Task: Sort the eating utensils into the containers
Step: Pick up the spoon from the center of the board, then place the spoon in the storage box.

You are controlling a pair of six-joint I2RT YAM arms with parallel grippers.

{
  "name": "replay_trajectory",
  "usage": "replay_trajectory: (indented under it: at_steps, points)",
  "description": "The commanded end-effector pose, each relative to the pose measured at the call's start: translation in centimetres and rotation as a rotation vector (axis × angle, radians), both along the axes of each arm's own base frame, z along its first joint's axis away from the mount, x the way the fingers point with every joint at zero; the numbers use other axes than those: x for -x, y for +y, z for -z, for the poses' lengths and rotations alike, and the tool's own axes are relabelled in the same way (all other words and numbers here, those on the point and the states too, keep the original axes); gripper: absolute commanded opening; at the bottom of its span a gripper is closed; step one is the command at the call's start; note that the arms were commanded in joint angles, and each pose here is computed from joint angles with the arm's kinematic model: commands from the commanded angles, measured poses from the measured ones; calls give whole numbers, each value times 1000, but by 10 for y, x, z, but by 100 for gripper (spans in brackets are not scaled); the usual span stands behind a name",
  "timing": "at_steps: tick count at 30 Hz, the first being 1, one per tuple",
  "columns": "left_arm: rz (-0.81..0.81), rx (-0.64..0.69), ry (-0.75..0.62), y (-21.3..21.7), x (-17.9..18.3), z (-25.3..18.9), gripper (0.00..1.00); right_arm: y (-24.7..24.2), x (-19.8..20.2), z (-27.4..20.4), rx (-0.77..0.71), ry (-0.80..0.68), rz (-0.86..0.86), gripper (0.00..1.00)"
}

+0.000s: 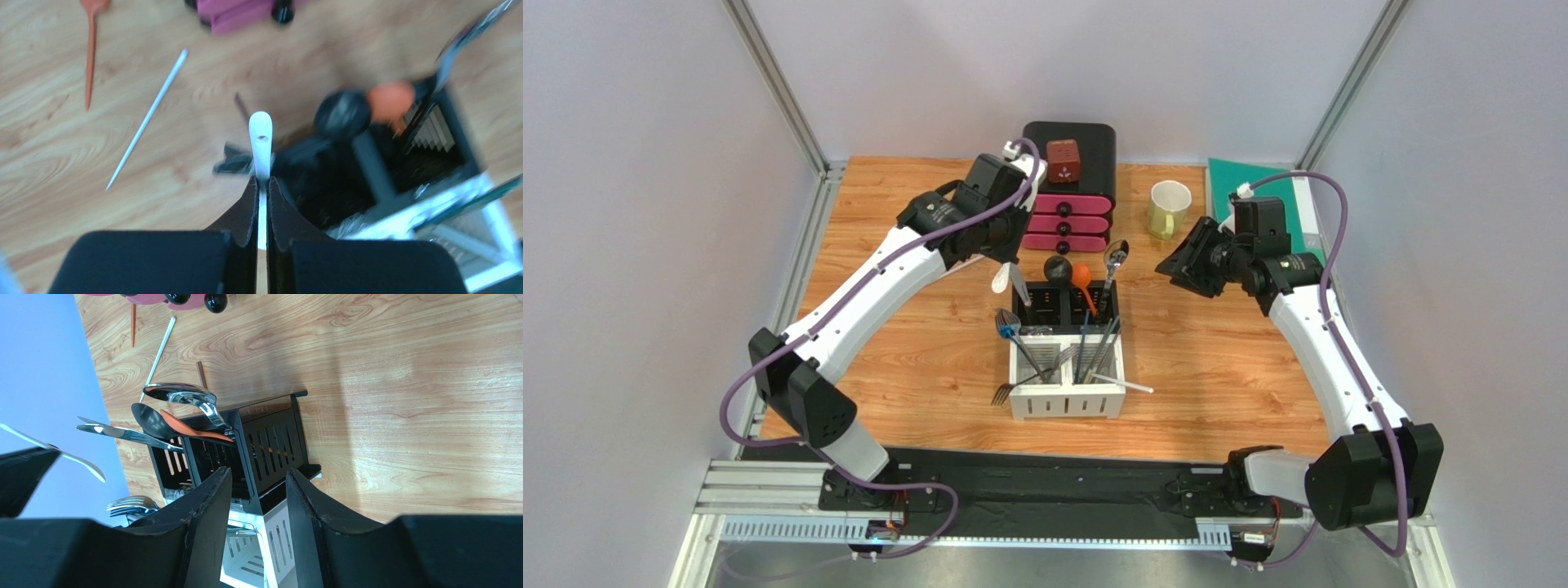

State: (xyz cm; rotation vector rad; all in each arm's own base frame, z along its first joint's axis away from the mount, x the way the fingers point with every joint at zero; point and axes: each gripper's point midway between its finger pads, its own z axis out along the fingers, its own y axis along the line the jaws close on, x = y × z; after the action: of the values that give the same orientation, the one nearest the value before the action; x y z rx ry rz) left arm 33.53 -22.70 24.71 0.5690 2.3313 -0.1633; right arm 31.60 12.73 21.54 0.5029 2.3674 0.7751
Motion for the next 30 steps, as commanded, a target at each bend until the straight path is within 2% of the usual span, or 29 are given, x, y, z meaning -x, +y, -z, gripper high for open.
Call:
replay_trajectory:
  at_steps: [1,2,4,8,13,19,26,30]
  points:
    - [-135,356,-129,-31,-21,-40,0,2,1,-21,-41,-76,-2,44]
    - [-182,433,-153,-40,-29,-45,0,2,3,-22,-40,-79,-4,43]
    - [-227,484,-147,-51,-35,-32,0,0,7,-21,-35,-77,-3,43]
    - [-240,507,-124,-79,-32,-18,0,-1,14,-18,-20,-72,-6,43]
    - [-218,550,-81,-121,-10,0,0,-6,24,-5,-3,-55,-1,43]
    - [-218,501,-42,-145,2,29,0,-1,29,1,-20,-33,-21,43]
    - [-231,419,-60,-145,11,66,0,-4,37,11,0,-16,-22,45]
    - [-236,418,-62,-141,15,76,0,-3,43,15,3,-12,-30,45]
